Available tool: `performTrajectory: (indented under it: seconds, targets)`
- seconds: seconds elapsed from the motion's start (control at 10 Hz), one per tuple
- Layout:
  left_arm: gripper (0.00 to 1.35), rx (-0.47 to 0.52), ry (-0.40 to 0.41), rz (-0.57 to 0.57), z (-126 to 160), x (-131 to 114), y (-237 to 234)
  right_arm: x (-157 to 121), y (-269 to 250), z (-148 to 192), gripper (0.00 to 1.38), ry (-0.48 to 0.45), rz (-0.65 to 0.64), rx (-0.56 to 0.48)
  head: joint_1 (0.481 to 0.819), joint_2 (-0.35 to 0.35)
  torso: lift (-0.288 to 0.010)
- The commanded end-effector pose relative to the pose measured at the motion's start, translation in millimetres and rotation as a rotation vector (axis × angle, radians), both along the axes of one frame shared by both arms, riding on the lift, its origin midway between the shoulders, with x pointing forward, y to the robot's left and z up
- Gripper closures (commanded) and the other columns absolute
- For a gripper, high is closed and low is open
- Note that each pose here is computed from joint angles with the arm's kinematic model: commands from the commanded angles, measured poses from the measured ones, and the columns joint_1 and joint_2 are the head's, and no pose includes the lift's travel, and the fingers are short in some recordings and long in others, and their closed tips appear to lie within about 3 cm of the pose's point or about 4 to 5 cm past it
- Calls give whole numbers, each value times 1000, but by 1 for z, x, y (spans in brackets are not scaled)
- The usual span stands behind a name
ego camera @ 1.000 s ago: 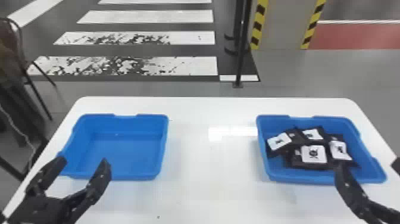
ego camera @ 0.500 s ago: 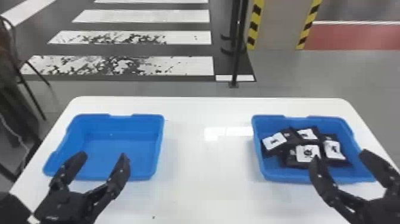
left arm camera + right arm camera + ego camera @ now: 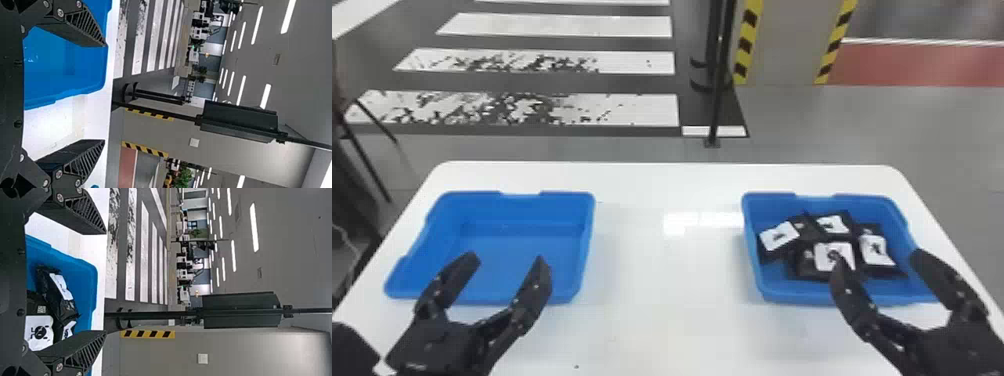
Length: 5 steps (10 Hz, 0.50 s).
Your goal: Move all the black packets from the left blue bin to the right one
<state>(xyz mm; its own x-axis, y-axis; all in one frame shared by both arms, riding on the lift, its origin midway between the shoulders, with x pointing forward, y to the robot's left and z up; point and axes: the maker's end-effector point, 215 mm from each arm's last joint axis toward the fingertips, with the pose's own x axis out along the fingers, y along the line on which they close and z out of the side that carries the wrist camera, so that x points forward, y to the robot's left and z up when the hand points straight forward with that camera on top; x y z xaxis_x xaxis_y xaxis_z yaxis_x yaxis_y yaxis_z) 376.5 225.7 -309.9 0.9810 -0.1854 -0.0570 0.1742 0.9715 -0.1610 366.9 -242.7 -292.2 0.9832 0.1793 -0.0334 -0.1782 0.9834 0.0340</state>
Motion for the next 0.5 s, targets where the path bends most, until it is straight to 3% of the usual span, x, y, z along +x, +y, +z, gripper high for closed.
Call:
performTrajectory:
  seconds: [0.0,0.4]
  targets:
    - [176,-3,2,-4,0,0,-2,0,1,-1,128,2,2,5,695,-25,-140]
    - [176,-5,7,-8,-3,0,-4,2,6,1,128,-3,14,20,695,-24,-140]
